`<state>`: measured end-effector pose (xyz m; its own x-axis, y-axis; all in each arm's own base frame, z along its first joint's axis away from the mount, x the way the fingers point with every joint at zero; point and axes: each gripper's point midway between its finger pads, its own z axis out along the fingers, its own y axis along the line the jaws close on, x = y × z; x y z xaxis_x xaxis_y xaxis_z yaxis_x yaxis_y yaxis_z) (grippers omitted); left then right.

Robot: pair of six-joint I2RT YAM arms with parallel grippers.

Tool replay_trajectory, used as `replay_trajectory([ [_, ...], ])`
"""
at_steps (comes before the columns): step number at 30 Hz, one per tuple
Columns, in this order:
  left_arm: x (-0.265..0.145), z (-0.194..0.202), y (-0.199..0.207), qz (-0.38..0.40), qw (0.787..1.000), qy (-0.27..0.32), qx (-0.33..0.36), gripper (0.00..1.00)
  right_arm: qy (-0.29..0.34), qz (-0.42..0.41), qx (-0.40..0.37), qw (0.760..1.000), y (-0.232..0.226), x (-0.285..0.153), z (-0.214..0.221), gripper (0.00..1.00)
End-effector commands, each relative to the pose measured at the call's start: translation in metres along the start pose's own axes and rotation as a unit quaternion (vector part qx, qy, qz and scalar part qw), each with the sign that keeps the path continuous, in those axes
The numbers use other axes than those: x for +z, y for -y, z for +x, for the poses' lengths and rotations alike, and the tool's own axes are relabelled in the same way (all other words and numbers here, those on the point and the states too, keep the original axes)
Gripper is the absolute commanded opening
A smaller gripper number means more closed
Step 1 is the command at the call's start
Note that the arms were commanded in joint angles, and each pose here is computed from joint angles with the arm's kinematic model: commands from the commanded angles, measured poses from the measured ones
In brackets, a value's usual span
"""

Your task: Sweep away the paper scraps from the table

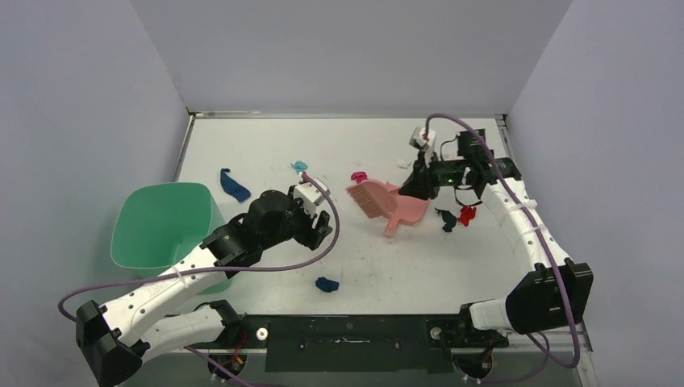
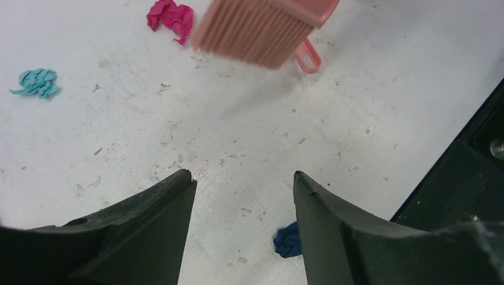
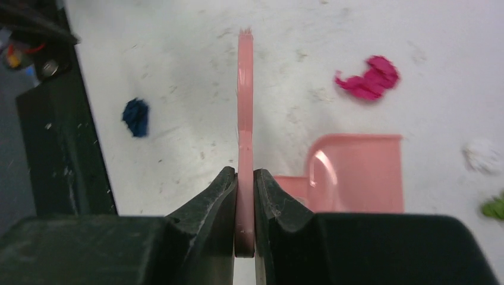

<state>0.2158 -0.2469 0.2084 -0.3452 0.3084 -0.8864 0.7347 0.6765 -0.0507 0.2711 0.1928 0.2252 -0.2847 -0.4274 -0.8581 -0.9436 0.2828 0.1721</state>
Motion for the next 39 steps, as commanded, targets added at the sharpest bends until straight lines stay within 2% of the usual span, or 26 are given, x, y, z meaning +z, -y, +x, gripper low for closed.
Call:
replay_trajectory([
  [1, -0.011, -0.044, -0.015, -0.055, 0.994, 0.072, -0.06, 0.61, 0.118, 0.135, 0.048, 0.983, 0.054, -0.061, -0.038, 0.05],
  [4, 0.002, -0.038, -0.015, -0.061, 0.992, 0.062, -0.088, 0.63, 0.161, 0.22, 0.074, 0.959, 0.077, -0.097, -0.035, 0.05],
  [8, 0.036, -0.026, -0.005, -0.081, 0.985, 0.043, -0.146, 0.61, 0.174, 0.286, 0.092, 0.938, 0.091, -0.121, -0.016, 0.05],
  [12, 0.072, -0.026, 0.026, -0.091, 0.987, 0.021, -0.131, 0.62, 0.184, 0.336, 0.137, 0.914, 0.107, -0.131, 0.003, 0.05],
  [17, 0.12, -0.025, 0.05, -0.103, 0.988, -0.028, -0.112, 0.65, 0.237, 0.383, 0.194, 0.871, 0.123, -0.155, 0.021, 0.05],
  [20, 0.146, -0.023, 0.064, -0.086, 0.99, -0.05, -0.101, 0.66, 0.257, 0.398, 0.215, 0.854, 0.132, -0.17, 0.035, 0.05],
  [25, 0.179, -0.013, 0.073, -0.078, 0.99, -0.059, -0.104, 0.68, 0.253, 0.395, 0.22, 0.855, 0.124, -0.169, 0.063, 0.05],
  [30, 0.205, 0.005, 0.082, -0.065, 0.99, -0.077, -0.1, 0.66, 0.277, 0.406, 0.193, 0.849, 0.112, -0.18, 0.051, 0.05],
  [39, 0.225, 0.027, 0.086, -0.056, 0.99, -0.106, -0.079, 0.59, 0.267, 0.392, 0.2, 0.857, 0.117, -0.173, 0.06, 0.05],
])
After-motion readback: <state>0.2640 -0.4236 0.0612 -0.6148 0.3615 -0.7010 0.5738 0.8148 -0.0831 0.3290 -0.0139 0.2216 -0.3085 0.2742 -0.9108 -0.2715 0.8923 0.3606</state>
